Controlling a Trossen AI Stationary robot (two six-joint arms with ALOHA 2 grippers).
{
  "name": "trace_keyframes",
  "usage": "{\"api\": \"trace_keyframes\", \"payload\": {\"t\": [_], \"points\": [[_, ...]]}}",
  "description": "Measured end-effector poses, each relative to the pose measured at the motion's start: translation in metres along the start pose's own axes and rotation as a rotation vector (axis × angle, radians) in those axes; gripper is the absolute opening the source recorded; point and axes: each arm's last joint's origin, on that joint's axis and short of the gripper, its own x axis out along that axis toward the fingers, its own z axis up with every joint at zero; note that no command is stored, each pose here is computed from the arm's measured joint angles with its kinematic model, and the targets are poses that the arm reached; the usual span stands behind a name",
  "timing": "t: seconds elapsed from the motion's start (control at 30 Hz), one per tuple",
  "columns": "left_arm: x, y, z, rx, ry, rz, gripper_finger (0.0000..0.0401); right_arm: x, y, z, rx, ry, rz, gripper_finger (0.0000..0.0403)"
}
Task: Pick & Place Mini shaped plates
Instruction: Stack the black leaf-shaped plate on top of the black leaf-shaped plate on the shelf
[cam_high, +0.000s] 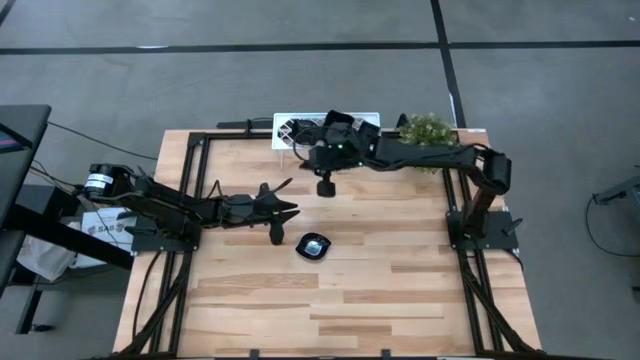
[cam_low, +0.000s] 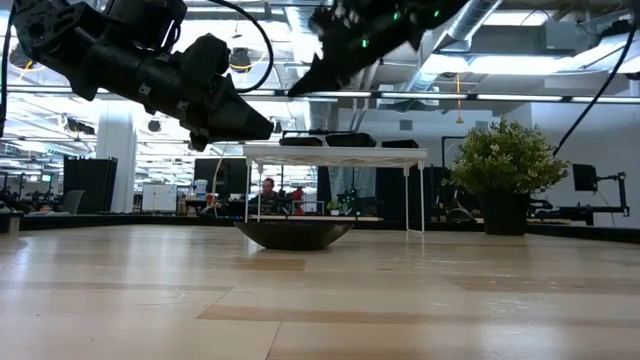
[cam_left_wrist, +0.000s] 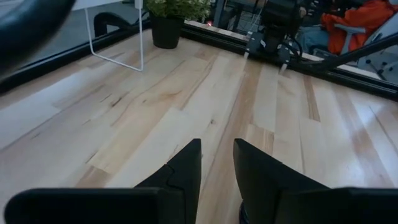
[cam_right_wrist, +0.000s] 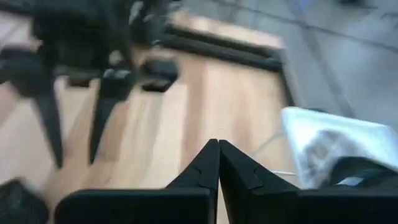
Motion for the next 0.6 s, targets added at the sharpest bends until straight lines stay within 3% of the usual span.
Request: {"api": "trace_keyframes", "payload": {"t": [0.17,0.23,0.4,0.6], "points": [[0.0,0.0,0.0,0.016,0.0,0.0,0.0095,-0.047,0.0,0.025,0.04,-0.147,-0.123,0.0001],[0.0,0.0,0.0,0.039,0.001,-0.003,0.0095,-0.07,0.006,0.018,0.05,-0.161,-0.204,0.0001],[0.0,0.0,0.0,0.05,0.003,-0.012,0.0095,-0.128,0.04,-0.025,0.09,-0.269,-0.363,0.0001],[-0.001,-0.005,-0.002,0.056,0.046,-0.192,0.0095,-0.169,0.084,-0.087,0.156,-0.384,-0.318,0.0001]]}}
